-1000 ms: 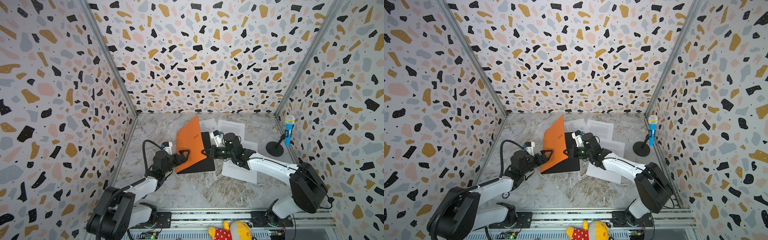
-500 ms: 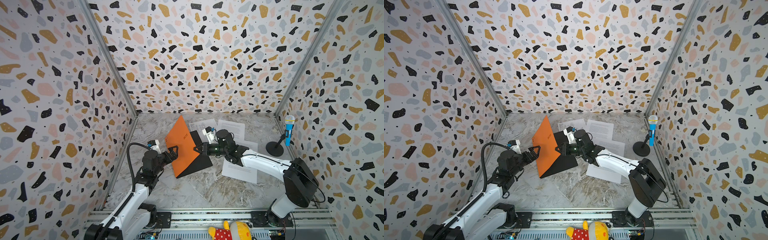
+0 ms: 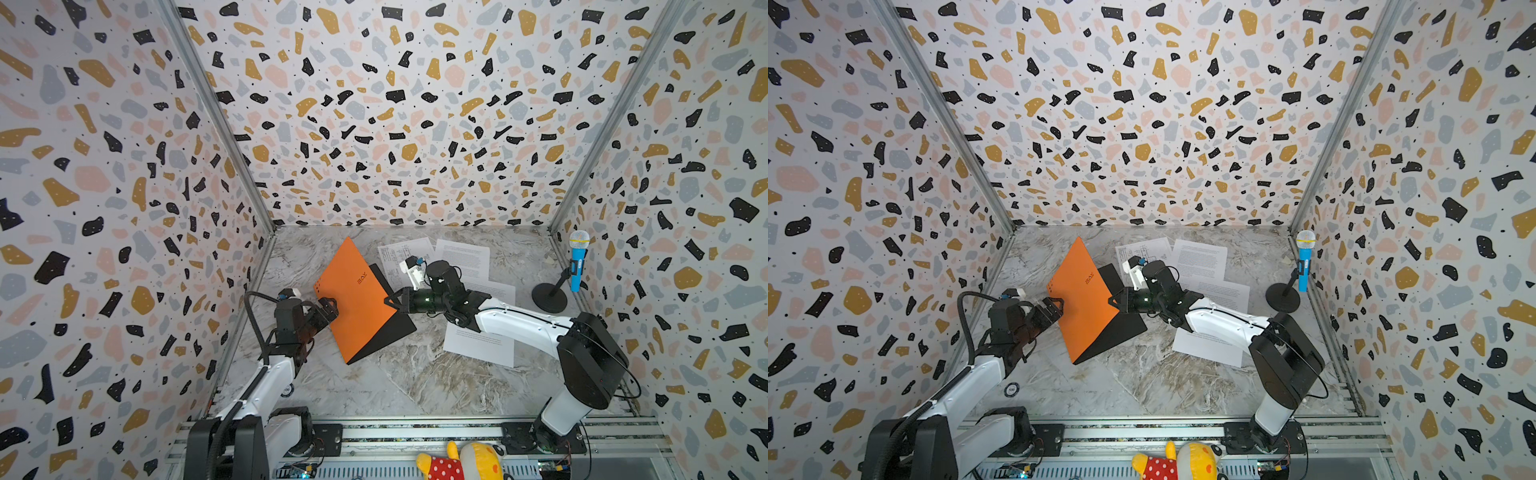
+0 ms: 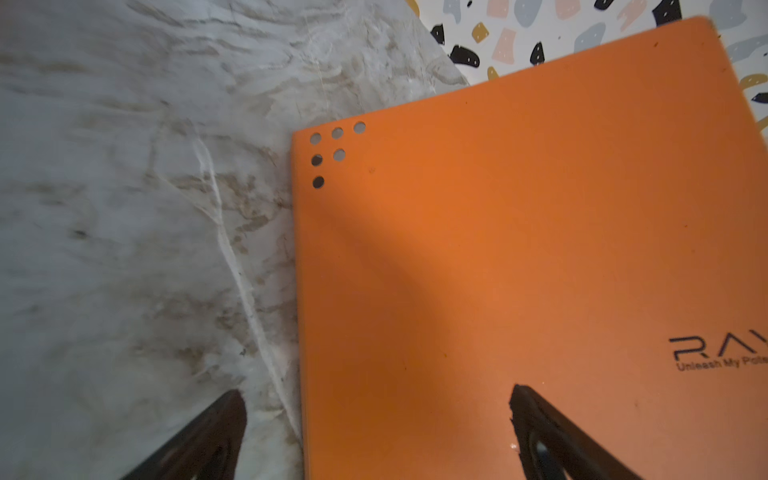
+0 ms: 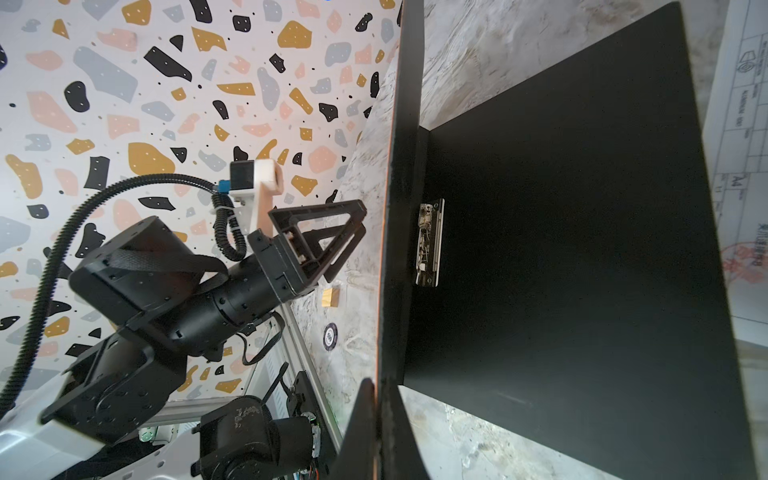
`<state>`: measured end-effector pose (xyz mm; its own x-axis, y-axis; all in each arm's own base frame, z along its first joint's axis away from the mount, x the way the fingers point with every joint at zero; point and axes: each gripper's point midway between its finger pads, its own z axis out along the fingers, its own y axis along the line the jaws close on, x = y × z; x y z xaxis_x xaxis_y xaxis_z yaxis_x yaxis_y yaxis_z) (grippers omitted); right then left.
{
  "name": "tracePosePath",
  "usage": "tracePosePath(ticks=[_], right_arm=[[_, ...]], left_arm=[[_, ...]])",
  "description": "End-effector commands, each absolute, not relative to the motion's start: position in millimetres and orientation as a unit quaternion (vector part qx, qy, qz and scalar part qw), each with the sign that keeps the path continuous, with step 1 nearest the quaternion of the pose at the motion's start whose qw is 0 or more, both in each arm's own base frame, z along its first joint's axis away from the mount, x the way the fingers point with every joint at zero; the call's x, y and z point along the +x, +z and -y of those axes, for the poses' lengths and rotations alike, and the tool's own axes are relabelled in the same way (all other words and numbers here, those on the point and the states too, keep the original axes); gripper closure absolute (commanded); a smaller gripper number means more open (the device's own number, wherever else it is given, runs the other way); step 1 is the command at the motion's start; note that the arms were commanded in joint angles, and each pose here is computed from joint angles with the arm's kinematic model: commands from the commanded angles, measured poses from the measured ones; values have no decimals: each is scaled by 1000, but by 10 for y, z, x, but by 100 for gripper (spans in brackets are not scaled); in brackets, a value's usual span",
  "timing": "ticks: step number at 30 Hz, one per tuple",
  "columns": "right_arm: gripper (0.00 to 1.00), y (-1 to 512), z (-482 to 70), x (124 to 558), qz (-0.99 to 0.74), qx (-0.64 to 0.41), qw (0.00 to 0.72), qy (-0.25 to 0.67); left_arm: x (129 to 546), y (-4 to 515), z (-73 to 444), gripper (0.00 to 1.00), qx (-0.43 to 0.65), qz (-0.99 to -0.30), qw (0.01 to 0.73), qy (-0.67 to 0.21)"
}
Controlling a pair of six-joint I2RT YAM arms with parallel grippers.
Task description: Put the files into the folder
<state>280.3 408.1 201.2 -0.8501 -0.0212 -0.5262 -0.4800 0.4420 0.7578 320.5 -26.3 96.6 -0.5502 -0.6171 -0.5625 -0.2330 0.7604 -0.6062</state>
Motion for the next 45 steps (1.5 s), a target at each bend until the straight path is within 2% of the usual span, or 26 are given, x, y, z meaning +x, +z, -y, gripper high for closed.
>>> tracePosePath(ticks=[1, 11, 17, 27, 45], right_arm=[[99, 2379, -4118, 2796, -791, -173, 260, 527], [100, 2491, -4116, 2711, -781, -180, 266, 535], [100, 2478, -4090, 2712, -784, -180, 270, 529], [100, 2405, -4097, 2695, -785, -183, 263, 530], [100, 2580, -4126, 2503, -774, -190, 267, 541]], left_arm=[[3269, 1067, 451, 1, -208, -837, 413, -291], [3260, 1024, 540, 1, -206, -833, 406, -315], [3098, 876, 318, 0, -246, -862, 373, -238], [2994, 790, 456, 1, -258, -839, 379, -292], [3340, 959, 819, 0, -202, -824, 393, -354]])
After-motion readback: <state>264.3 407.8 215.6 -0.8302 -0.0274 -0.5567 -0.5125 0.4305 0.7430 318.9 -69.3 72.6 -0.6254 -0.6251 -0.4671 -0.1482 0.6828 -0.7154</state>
